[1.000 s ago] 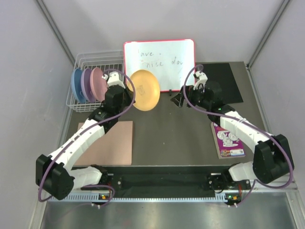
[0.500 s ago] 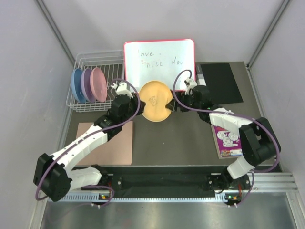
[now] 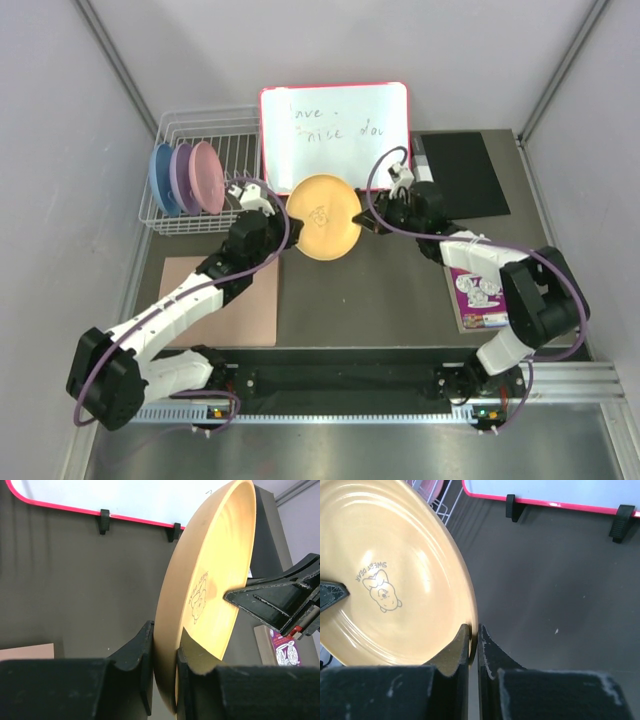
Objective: Unload the plates from the dish rack
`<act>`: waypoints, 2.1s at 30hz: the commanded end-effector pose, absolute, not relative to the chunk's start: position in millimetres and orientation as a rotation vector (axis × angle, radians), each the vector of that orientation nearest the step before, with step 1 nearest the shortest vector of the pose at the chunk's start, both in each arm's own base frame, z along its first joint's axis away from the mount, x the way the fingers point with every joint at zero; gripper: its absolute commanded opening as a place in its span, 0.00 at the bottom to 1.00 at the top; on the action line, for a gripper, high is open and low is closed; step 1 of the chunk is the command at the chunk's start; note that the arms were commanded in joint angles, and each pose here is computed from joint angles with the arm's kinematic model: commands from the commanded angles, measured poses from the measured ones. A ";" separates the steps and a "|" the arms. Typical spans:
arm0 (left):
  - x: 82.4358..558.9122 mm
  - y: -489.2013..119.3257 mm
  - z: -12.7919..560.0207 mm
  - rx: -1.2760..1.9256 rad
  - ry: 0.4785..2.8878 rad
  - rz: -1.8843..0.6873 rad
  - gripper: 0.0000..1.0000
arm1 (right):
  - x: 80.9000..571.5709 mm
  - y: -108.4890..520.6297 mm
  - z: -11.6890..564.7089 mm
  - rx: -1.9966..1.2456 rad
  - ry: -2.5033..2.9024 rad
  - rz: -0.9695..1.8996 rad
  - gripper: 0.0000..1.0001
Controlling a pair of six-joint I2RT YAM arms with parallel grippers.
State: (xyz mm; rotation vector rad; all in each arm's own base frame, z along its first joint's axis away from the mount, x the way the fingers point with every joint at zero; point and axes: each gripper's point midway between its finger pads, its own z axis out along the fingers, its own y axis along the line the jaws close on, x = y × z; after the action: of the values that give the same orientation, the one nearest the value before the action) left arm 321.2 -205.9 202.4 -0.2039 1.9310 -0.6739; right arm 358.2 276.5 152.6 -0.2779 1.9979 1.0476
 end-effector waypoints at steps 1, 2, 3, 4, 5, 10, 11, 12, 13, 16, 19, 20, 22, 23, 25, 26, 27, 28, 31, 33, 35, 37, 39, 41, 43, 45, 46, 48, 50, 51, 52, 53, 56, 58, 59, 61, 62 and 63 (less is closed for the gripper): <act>323.3 -226.4 243.4 -0.169 1.802 -0.822 0.12 | 351.5 276.9 188.4 -0.338 1.863 1.071 0.00; 323.4 -225.4 240.8 -0.164 1.812 -0.810 0.40 | 348.4 271.6 183.1 -0.317 1.884 1.060 0.00; 323.9 -224.8 242.0 -0.158 1.812 -0.799 0.54 | 351.3 260.0 188.4 -0.275 1.879 1.021 0.00; 324.4 -222.2 241.7 -0.151 1.813 -0.776 0.69 | 351.3 253.2 187.7 -0.255 1.891 0.992 0.00; 323.9 -217.5 237.6 -0.156 1.829 -0.745 0.88 | 346.8 243.2 174.9 -0.243 1.952 0.944 0.00; 330.8 -173.9 244.6 -0.165 1.767 -0.476 0.99 | 338.1 194.5 151.6 -0.177 2.102 0.739 0.00; 333.0 -165.2 246.4 -0.162 1.756 -0.419 0.99 | 335.3 188.5 143.1 -0.182 2.136 0.705 0.00; 334.5 -153.8 249.7 -0.175 1.744 -0.350 0.99 | 327.5 181.4 127.8 -0.167 2.206 0.666 0.00; 337.7 -133.9 253.1 -0.206 1.718 -0.231 0.99 | 324.7 178.7 122.4 -0.161 2.224 0.650 0.00; 343.4 -108.9 263.4 -0.206 1.660 -0.057 0.99 | 314.8 171.7 102.5 -0.128 2.275 0.629 0.00; 351.5 -84.3 267.1 -0.212 1.645 0.097 0.99 | 309.6 172.1 91.0 -0.120 2.312 0.636 0.00; 354.3 -77.9 266.8 -0.220 1.646 0.128 0.99 | 310.0 173.0 86.9 -0.123 2.326 0.638 0.00; 364.4 -61.4 262.6 -0.230 1.663 0.181 0.99 | 309.5 174.2 82.2 -0.125 2.345 0.643 0.00; 368.2 -56.0 261.1 -0.237 1.670 0.186 0.99 | 310.4 174.9 77.4 -0.126 2.364 0.644 0.00; 379.2 -33.3 255.2 -0.289 1.684 0.197 0.99 | 309.5 178.4 72.2 -0.142 2.390 0.662 0.00; 382.5 -25.5 253.3 -0.308 1.687 0.193 0.99 | 308.5 180.3 65.4 -0.144 2.424 0.667 0.00; 387.9 -21.3 248.9 -0.313 1.697 0.175 0.99 | 308.0 181.7 62.7 -0.147 2.437 0.673 0.00; 391.8 -3.8 248.3 -0.353 1.691 0.192 0.99 | 307.1 182.4 60.2 -0.151 2.449 0.677 0.00; 402.9 20.0 241.9 -0.392 1.702 0.248 0.99 | 307.8 181.8 54.5 -0.148 2.466 0.667 0.09; 412.5 26.5 237.6 -0.403 1.705 0.269 0.98 | 310.2 180.4 56.0 -0.138 2.458 0.657 0.16; 420.4 35.1 227.0 -0.407 1.719 0.303 0.97 | 312.7 180.8 60.3 -0.146 2.446 0.652 0.28; 428.6 44.3 226.9 -0.427 1.696 0.328 0.95 | 315.0 179.4 64.5 -0.159 2.435 0.639 0.36; 440.3 48.3 219.8 -0.425 1.703 0.345 0.93 | 315.0 175.5 67.4 -0.162 2.436 0.610 0.38; 448.3 57.6 212.8 -0.451 1.706 0.395 0.89 | 317.6 171.3 73.4 -0.173 2.420 0.575 0.40; 455.3 64.0 212.0 -0.456 1.694 0.412 0.86 | 316.6 167.6 75.8 -0.181 2.421 0.550 0.41; 464.0 68.6 204.4 -0.457 1.707 0.438 0.80 | 317.3 163.6 80.0 -0.182 2.410 0.522 0.42; 468.0 69.0 205.2 -0.455 1.700 0.438 0.78 | 316.9 162.2 80.9 -0.183 2.409 0.513 0.42; 476.5 70.3 199.8 -0.441 1.706 0.462 0.69 | 317.9 160.3 83.2 -0.187 2.401 0.499 0.42; 482.1 71.8 194.4 -0.440 1.715 0.480 0.51 | 317.9 158.5 82.3 -0.184 2.404 0.486 0.42; 483.6 71.9 194.2 -0.442 1.712 0.480 0.42 | 317.7 158.2 81.4 -0.183 2.407 0.481 0.42; 484.6 71.0 192.2 -0.438 1.713 0.475 0.36 | 317.5 157.9 80.1 -0.180 2.411 0.482 0.43; 485.5 70.3 192.2 -0.433 1.709 0.471 0.21 | 317.4 157.3 79.4 -0.179 2.412 0.478 0.42; 481.2 72.5 195.1 -0.452 1.698 0.477 0.00 | 317.9 156.2 77.1 -0.171 2.417 0.469 0.42; 478.5 71.8 199.0 -0.451 1.687 0.471 0.00 | 318.5 155.6 77.3 -0.169 2.416 0.464 0.42; 474.6 72.4 203.2 -0.452 1.676 0.470 0.00 | 319.4 155.4 77.9 -0.168 2.413 0.458 0.43; 470.0 74.7 210.6 -0.467 1.653 0.484 0.00 | 320.2 154.2 78.7 -0.164 2.411 0.452 0.43; 466.1 75.6 217.9 -0.473 1.637 0.492 0.00 | 321.3 153.6 80.6 -0.159 2.405 0.447 0.43; 463.7 73.7 222.8 -0.463 1.628 0.506 0.00 | 321.3 153.3 80.3 -0.158 2.404 0.445 0.43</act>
State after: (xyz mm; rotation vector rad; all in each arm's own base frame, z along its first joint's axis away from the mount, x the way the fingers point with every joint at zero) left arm 465.4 78.5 166.4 -0.4227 1.8026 0.5536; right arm 303.4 152.0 54.8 -0.1476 2.4887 0.4640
